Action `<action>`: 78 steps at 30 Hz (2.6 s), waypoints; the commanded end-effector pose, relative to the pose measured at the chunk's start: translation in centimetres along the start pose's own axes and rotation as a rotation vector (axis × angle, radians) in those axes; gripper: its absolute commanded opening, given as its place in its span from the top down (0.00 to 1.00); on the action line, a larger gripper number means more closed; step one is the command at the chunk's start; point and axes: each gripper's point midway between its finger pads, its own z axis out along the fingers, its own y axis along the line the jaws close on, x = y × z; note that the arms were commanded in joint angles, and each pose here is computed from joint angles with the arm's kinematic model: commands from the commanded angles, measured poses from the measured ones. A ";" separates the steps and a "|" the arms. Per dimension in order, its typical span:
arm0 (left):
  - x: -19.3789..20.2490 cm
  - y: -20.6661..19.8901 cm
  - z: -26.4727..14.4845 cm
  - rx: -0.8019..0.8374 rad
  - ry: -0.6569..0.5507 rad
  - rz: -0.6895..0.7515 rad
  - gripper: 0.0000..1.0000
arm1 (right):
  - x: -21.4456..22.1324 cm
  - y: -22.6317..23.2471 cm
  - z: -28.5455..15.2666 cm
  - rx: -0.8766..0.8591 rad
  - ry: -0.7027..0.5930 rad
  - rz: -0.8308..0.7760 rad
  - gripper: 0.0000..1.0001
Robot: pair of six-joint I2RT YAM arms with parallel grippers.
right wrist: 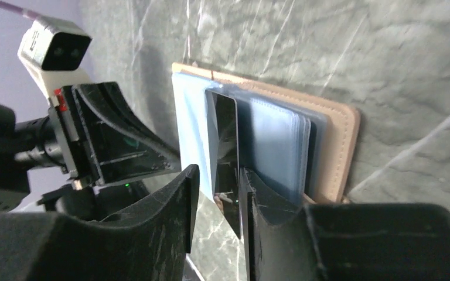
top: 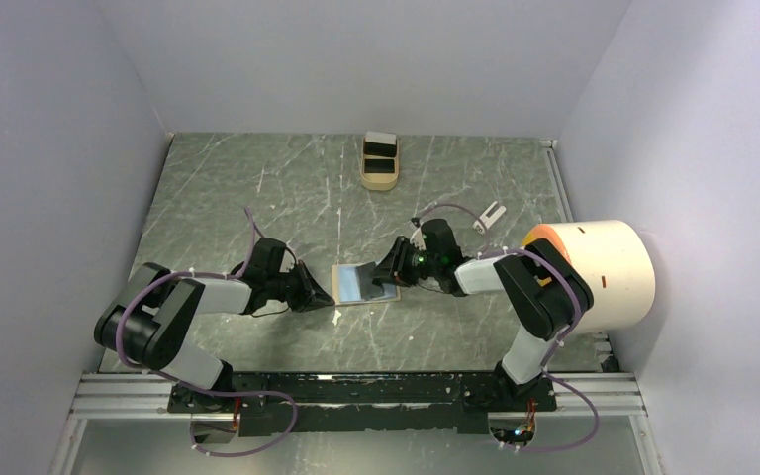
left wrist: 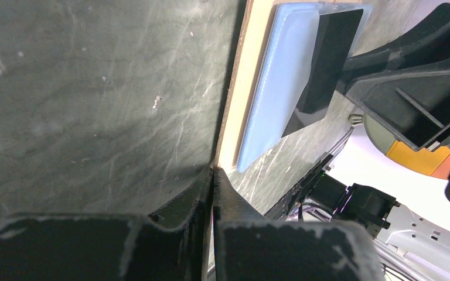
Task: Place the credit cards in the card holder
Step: Insert the credit card into the card holder.
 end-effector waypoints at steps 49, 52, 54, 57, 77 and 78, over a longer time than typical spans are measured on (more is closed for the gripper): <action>0.1 -0.6 0.2 0.043 0.009 0.014 0.91 | 2.2 1.6 2.1 0.138 0.091 -0.211 0.55; 0.2 -0.7 0.2 0.047 0.010 0.014 0.91 | 2.8 2.5 2.2 0.080 0.117 -0.188 0.54; 0.3 -0.9 0.1 0.053 0.011 0.016 0.91 | 3.0 2.9 2.2 0.058 0.118 -0.177 0.54; 0.3 -1.2 0.1 0.060 0.009 0.019 0.91 | 3.1 3.0 2.3 0.045 0.118 -0.171 0.52; 0.1 -2.1 -0.5 0.047 -0.010 0.038 0.91 | -0.5 1.3 0.0 0.269 0.069 -0.346 0.44; 0.0 -2.2 -0.6 0.049 -0.018 0.036 0.91 | -0.5 1.5 -0.1 0.267 0.065 -0.344 0.44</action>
